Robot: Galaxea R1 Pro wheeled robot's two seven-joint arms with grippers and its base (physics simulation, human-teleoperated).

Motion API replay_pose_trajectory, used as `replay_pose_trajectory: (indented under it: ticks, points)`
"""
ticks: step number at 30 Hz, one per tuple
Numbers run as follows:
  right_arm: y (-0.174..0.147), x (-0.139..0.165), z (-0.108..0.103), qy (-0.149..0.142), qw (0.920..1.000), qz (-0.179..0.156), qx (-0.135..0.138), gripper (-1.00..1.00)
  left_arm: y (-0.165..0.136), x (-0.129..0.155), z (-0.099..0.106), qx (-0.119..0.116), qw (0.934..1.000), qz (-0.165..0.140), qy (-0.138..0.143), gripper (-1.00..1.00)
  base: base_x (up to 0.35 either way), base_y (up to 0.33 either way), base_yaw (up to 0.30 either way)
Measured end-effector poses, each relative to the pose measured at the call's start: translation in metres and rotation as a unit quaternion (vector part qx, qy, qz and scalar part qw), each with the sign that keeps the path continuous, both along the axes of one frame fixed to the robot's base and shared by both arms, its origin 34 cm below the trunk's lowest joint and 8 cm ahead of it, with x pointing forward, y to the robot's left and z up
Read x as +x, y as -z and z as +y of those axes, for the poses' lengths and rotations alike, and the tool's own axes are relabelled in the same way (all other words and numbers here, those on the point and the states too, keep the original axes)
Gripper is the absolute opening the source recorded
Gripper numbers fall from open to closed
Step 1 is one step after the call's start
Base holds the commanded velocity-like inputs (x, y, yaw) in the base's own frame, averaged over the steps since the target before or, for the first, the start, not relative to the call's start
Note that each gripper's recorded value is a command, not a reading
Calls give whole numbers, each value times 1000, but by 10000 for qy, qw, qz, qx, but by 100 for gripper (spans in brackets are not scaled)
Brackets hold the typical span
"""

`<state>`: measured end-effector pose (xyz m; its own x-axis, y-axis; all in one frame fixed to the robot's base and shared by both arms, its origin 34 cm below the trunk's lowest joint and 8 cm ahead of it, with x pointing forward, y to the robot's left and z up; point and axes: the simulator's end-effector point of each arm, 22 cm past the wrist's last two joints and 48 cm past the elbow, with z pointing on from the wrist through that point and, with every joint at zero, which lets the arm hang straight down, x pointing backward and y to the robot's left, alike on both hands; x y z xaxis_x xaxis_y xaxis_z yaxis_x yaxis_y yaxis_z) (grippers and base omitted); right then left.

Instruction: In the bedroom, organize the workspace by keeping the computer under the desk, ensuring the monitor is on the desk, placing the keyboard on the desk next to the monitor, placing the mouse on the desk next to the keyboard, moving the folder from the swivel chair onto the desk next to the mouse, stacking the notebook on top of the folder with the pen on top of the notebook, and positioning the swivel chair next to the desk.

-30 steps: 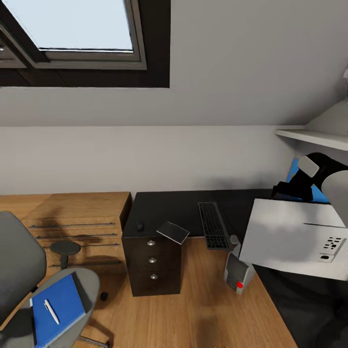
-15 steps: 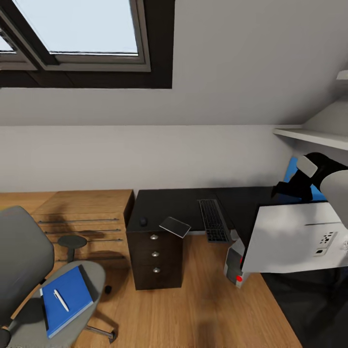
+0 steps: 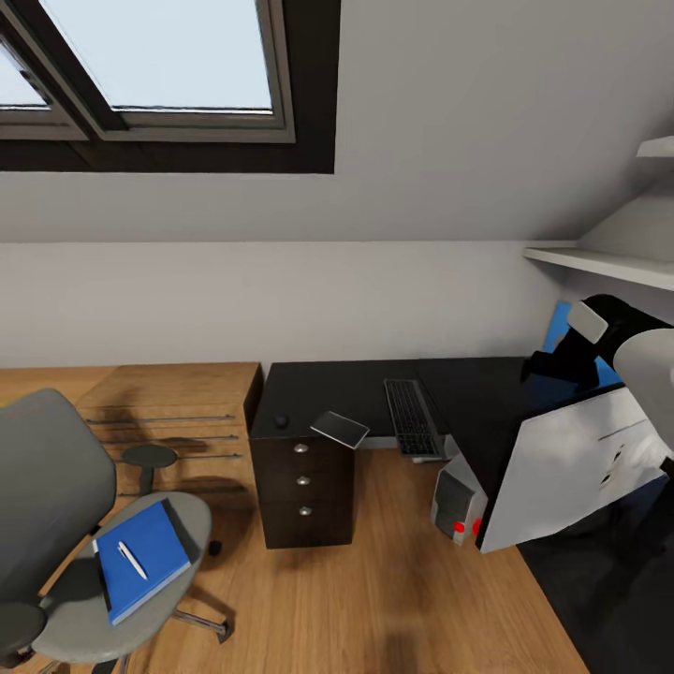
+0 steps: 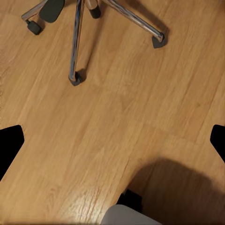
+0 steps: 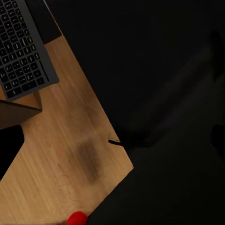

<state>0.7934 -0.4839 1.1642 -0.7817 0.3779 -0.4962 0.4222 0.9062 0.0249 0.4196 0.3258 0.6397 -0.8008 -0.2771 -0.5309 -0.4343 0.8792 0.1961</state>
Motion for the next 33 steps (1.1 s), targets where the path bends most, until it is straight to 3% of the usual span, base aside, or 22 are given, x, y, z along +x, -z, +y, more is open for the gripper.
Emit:
replay_pose_trajectory:
  ticks: [8,22,24,33]
  points:
    - [0,2,6,-52,10000,1,-3,100,0,0,0,-2,10000,-2,2,100,-7,1,0]
    - [1,15,49,-369,9993,-3,42,100,0,0,0,-1,10000,1,7,100,0,0,0]
    - [2,22,76,-548,9984,-8,113,100,0,0,0,-1,10000,1,5,100,0,0,0]
    - [4,24,88,-657,9978,33,54,100,0,0,0,-2,10000,6,5,100,-68,0,0]
